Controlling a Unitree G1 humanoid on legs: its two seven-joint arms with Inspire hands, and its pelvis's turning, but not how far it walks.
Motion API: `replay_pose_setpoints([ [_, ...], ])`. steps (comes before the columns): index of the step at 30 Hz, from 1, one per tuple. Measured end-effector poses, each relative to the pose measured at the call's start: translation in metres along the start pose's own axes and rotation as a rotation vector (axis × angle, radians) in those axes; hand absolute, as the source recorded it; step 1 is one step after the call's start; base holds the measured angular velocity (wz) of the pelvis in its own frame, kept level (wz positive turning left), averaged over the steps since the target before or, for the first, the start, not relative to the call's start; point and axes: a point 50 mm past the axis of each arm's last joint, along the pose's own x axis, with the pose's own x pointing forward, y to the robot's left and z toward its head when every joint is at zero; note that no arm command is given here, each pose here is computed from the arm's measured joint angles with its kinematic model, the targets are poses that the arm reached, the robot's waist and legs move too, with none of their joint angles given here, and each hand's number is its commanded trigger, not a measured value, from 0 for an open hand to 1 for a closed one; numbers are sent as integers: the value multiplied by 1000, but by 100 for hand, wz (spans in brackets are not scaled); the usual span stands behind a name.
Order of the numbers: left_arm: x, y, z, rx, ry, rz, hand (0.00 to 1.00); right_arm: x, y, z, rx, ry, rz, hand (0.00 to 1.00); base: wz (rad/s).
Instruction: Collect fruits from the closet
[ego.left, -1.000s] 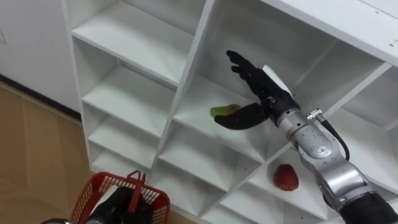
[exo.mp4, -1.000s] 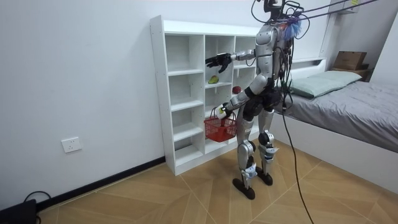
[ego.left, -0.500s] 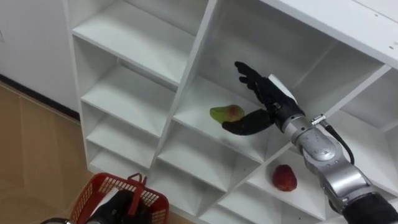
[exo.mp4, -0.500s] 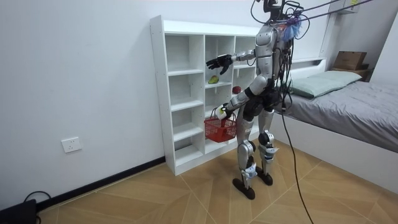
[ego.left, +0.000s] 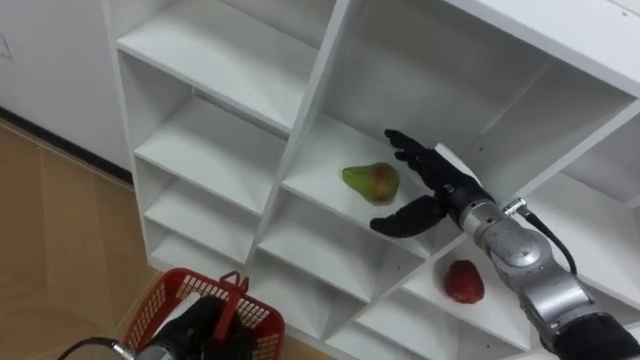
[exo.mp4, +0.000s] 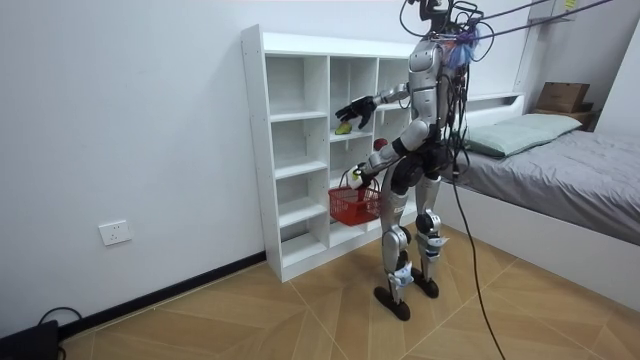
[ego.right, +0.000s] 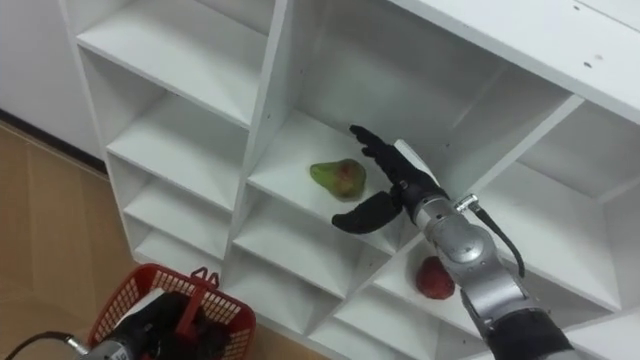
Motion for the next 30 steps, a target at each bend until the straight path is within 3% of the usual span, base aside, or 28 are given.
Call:
replay_pose_setpoints([
  [6, 1, -2, 3, 6, -10, -21, 100, 4, -6, -9, -13, 54, -22, 0, 1],
  [30, 13, -17, 6, -20, 17, -23, 100, 12, -33, -3, -143, 55, -469, 0, 1],
])
